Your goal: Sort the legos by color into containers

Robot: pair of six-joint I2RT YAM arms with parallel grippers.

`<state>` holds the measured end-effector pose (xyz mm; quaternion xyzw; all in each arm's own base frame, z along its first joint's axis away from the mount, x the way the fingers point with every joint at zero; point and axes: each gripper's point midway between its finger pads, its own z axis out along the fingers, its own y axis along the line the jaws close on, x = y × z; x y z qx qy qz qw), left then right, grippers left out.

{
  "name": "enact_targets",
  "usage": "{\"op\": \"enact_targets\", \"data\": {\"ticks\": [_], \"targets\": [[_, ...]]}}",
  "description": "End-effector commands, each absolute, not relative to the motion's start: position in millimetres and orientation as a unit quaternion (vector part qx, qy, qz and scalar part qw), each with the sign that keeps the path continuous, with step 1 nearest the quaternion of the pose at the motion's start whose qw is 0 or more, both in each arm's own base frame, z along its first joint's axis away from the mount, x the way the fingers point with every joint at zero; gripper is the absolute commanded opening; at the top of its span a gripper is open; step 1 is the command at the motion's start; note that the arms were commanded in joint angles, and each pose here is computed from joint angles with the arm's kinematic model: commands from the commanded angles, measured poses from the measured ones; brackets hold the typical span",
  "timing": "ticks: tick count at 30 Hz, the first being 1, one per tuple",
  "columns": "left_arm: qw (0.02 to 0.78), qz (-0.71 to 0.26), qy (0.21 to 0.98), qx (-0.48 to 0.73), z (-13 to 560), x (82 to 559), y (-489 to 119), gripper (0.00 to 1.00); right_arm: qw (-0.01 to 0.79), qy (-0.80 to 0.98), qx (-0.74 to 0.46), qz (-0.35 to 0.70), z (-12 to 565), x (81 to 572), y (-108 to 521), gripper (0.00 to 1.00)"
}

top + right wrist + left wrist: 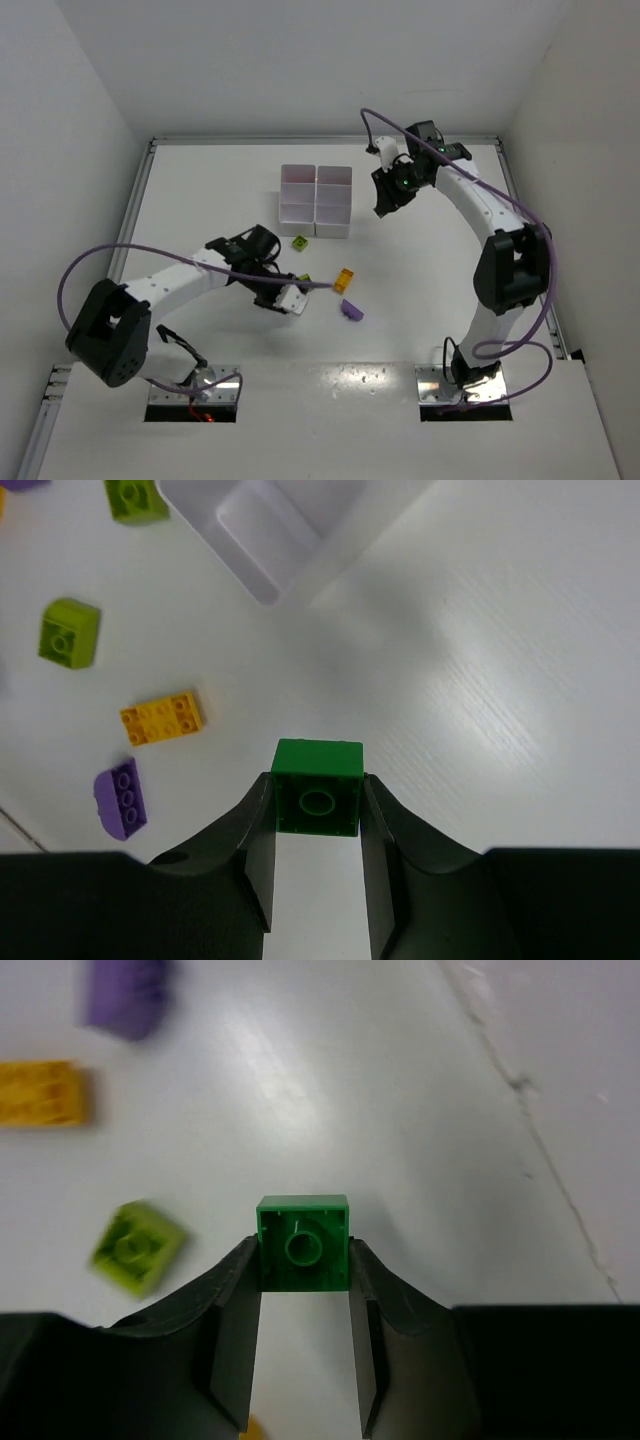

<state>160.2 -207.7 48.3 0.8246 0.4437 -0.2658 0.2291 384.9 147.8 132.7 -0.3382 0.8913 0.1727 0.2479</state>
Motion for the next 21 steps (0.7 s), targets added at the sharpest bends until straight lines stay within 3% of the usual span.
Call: {"op": "enact_targets", "data": {"ticks": [1, 5, 11, 21], "targets": [[0.355, -0.279, 0.521, 0.724, 123.5, 210.2, -242.9, 0.14, 0.294, 0.854, -0.363, 0.229, 165.9, 406.6, 189.8, 0.01], [0.436, -0.291, 0.633, 0.570, 183.8, 258.3, -241.4, 0.13, 0.334, 0.828, -0.378, 0.243, 192.7, 438.3, 229.2, 0.01], [0.484, -0.256, 0.742, 0.387, 222.0, 305.1, -196.6, 0.12, 0.370, 0.799, -0.406, 0.242, 203.5, 466.2, 293.4, 0.01], [0.526, -0.221, 0.791, 0.222, 243.2, 343.3, -128.7, 0.12, 0.370, 0.784, -0.440, 0.234, 172.3, 471.1, 360.5, 0.01]]}}
